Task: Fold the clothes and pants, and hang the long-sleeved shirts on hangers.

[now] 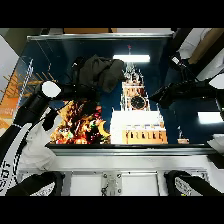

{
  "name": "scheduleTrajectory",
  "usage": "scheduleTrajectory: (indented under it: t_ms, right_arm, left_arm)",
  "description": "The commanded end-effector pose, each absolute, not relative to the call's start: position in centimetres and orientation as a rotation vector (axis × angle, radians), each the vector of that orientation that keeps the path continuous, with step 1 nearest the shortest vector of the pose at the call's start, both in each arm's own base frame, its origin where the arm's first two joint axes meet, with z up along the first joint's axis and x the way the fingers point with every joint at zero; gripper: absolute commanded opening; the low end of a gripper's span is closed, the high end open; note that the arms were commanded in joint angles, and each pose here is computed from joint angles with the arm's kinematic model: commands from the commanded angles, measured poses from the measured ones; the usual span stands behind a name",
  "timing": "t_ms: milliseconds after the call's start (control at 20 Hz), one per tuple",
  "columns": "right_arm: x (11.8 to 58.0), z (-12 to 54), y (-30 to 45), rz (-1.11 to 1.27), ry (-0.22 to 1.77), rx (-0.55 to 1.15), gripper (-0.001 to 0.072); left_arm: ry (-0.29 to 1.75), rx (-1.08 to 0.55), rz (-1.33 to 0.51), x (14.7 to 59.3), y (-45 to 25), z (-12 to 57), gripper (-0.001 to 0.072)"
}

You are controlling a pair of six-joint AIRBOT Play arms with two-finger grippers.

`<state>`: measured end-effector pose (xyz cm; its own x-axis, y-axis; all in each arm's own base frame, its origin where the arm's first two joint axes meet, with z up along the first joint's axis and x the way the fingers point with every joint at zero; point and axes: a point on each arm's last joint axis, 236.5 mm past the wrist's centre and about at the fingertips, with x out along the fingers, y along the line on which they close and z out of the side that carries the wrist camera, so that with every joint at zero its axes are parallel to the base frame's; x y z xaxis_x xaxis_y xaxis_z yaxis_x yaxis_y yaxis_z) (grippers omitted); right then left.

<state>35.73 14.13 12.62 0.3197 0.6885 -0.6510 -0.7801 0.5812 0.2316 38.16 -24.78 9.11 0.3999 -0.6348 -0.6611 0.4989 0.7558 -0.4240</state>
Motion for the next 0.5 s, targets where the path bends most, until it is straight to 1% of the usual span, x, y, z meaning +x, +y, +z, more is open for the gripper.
scheduleTrajectory:
  t_ms: [0,450]
  right_arm:
    - [35.73,12.67,14.15,0.969,0.783,-0.134,0.0021]
    - [35.73,12.67,14.15,0.969,0.783,-0.134,0.0020]
  left_arm:
    - [0.910,-0.168,-0.722,38.16,-24.81,9.11,0.0013]
    - [0.903,-0.170,-0.718,38.34,-24.78,9.19,0.0013]
